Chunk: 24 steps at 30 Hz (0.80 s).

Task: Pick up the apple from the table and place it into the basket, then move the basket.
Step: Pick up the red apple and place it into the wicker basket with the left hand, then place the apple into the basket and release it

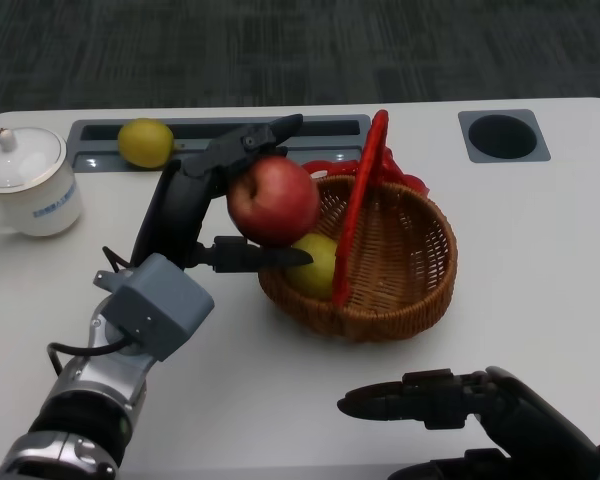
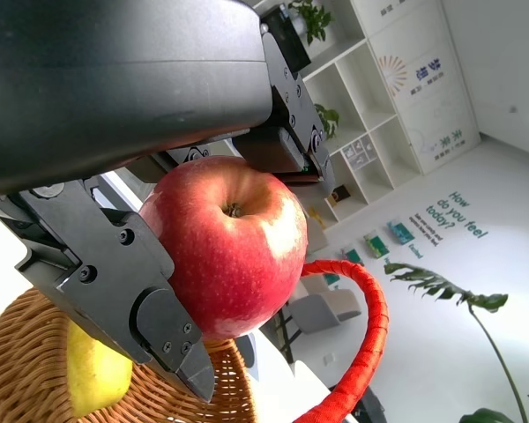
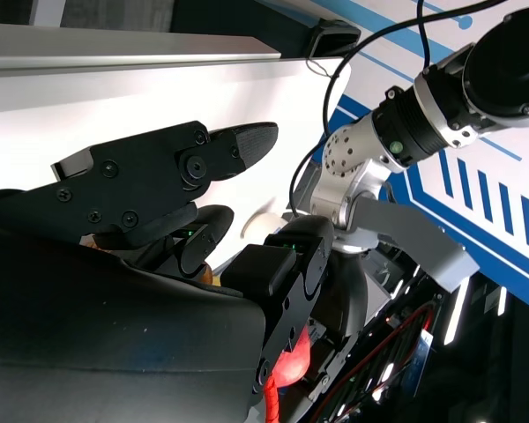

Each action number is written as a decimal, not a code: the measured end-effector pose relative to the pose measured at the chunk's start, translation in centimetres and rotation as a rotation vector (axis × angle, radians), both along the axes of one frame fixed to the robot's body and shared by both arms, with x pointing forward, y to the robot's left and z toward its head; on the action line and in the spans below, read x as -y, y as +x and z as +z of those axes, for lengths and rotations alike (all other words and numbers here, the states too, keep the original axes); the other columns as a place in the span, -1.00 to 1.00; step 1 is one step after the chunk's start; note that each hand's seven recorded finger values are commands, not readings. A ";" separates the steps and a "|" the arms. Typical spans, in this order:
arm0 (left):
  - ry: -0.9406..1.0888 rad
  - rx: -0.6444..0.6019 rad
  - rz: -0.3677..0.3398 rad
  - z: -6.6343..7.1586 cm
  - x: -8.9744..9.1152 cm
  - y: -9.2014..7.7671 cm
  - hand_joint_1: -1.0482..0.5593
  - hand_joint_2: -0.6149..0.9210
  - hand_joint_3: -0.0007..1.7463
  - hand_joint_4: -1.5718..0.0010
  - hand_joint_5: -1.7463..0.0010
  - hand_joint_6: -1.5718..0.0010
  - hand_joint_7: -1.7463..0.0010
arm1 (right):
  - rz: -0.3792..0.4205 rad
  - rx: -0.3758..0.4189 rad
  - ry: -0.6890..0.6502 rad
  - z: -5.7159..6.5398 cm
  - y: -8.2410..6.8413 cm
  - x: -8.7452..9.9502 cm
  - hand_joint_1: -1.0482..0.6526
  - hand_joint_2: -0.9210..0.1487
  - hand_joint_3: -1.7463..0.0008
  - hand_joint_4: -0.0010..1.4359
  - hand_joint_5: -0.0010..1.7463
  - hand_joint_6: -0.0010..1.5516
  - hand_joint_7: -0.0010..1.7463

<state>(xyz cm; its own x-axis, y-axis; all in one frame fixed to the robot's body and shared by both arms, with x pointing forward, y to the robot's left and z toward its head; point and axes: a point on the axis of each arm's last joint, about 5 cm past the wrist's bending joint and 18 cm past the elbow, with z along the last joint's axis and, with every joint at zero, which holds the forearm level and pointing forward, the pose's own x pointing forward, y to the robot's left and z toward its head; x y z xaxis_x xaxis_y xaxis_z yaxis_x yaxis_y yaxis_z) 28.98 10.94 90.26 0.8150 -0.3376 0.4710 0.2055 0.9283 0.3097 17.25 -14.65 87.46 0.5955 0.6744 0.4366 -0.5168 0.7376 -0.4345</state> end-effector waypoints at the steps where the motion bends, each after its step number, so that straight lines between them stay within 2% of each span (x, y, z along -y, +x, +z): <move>1: 0.003 -0.007 -0.003 0.1 0.1 0.1 0.12 0.87 -0.99 -0.58 0.99 -0.41 1.00 | 0.000 -0.001 0.000 0.0 0.0 0.0 -0.35 -1.00 0.92 0.06 -1.00 -0.07 -1.00; 12: 0.020 -0.122 -0.022 -0.9 0.9 0.0 0.17 0.88 -1.00 -0.58 0.99 -0.40 1.00 | -0.004 -0.009 0.000 -0.2 -0.3 0.0 -0.35 -1.00 0.92 0.06 -1.00 -0.07 -1.00; 15: 0.023 -0.141 -0.032 -1.2 1.0 -0.1 0.15 0.87 -1.00 -0.53 1.00 -0.37 1.00 | -0.003 -0.006 -0.001 -0.1 -0.3 0.0 -0.35 -1.00 0.92 0.06 -1.00 -0.06 -1.00; 18: 0.026 -0.161 -0.069 -1.2 1.0 -0.1 -0.01 0.83 -1.00 -0.18 1.00 -0.08 1.00 | -0.001 -0.002 -0.002 -0.1 -0.3 0.0 -0.35 -1.00 0.93 0.07 -1.00 -0.06 -1.00; 22: 0.055 -0.192 -0.174 -1.3 0.8 0.0 -0.39 0.78 -1.00 0.46 1.00 0.48 1.00 | -0.002 0.003 -0.001 0.0 -0.3 0.0 -0.35 -1.00 0.93 0.07 -1.00 -0.06 -1.00; 24: 0.081 -0.201 -0.226 -1.2 0.7 0.1 -0.50 0.75 -1.00 0.67 1.00 0.65 1.00 | -0.004 0.005 0.000 0.1 -0.3 -0.1 -0.35 -1.00 0.93 0.07 -1.00 -0.06 -1.00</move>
